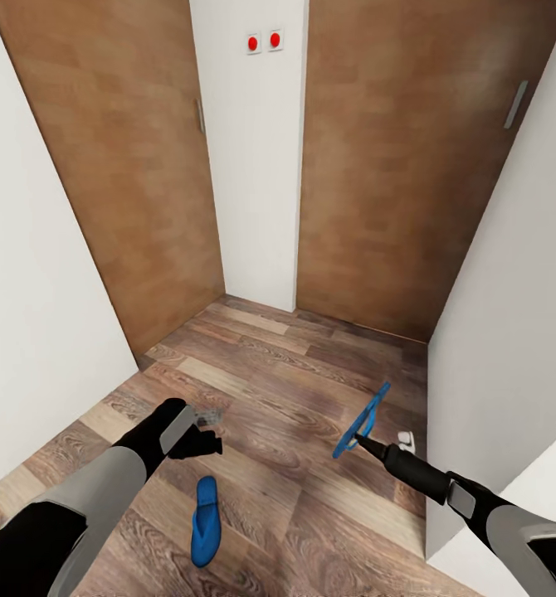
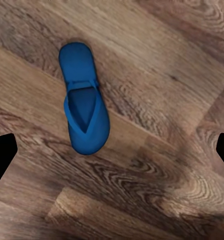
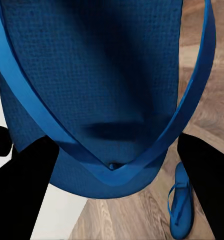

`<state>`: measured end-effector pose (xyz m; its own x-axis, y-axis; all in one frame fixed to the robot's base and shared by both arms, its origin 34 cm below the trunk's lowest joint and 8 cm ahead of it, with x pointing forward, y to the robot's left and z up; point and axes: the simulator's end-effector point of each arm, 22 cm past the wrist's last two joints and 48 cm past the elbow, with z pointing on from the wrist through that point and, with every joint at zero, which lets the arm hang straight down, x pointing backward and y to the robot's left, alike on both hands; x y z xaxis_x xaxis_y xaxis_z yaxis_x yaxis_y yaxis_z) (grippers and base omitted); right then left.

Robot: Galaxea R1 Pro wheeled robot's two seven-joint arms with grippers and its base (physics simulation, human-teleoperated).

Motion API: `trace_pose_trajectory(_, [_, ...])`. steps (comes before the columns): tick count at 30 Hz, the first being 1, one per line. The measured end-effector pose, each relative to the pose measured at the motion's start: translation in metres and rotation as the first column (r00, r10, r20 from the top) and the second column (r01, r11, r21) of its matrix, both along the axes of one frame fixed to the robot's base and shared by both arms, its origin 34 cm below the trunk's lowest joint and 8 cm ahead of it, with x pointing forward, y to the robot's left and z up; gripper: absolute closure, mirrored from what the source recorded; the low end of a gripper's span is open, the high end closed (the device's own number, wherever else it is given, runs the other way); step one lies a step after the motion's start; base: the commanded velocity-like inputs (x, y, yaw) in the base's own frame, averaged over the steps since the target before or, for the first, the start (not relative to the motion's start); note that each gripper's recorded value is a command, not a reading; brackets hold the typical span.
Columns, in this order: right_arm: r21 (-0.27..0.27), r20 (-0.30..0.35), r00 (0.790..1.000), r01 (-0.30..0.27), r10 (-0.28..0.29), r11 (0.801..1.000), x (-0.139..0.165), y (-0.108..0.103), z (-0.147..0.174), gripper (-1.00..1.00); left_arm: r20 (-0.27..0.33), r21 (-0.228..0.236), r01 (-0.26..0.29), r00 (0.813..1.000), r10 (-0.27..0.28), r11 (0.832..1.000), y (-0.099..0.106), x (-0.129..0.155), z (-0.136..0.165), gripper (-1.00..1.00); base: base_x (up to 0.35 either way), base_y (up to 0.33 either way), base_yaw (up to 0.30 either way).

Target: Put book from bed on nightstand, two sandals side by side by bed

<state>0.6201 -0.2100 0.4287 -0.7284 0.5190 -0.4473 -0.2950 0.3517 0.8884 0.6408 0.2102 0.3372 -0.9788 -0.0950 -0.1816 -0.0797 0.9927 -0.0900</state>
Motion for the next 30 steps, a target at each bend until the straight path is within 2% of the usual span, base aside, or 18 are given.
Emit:
trace_pose_trajectory(4, [0.006,0.039,0.999,0.002,-0.002,1.000,0.000,0.000,-0.001,1.00,-0.001,0.002,-0.005,1.000,0.005,1.000,0.001,0.001,-0.009,-1.00,0.000,0.000,0.000])
trace_pose_trajectory(8, [0.021,0.046,0.999,0.015,-0.016,1.000,0.002,-0.002,-0.004,1.00,-0.010,0.004,-0.008,1.000,0.008,1.000,0.002,-0.001,-0.018,-1.00,0.000,0.000,0.000])
trace_pose_trajectory(30, [0.040,-0.012,1.000,0.016,-0.015,0.999,-0.002,0.001,-0.045,1.00,-0.067,-0.003,-0.014,0.998,0.014,1.000,0.002,-0.009,-0.065,-1.00,0.000,0.000,0.000])
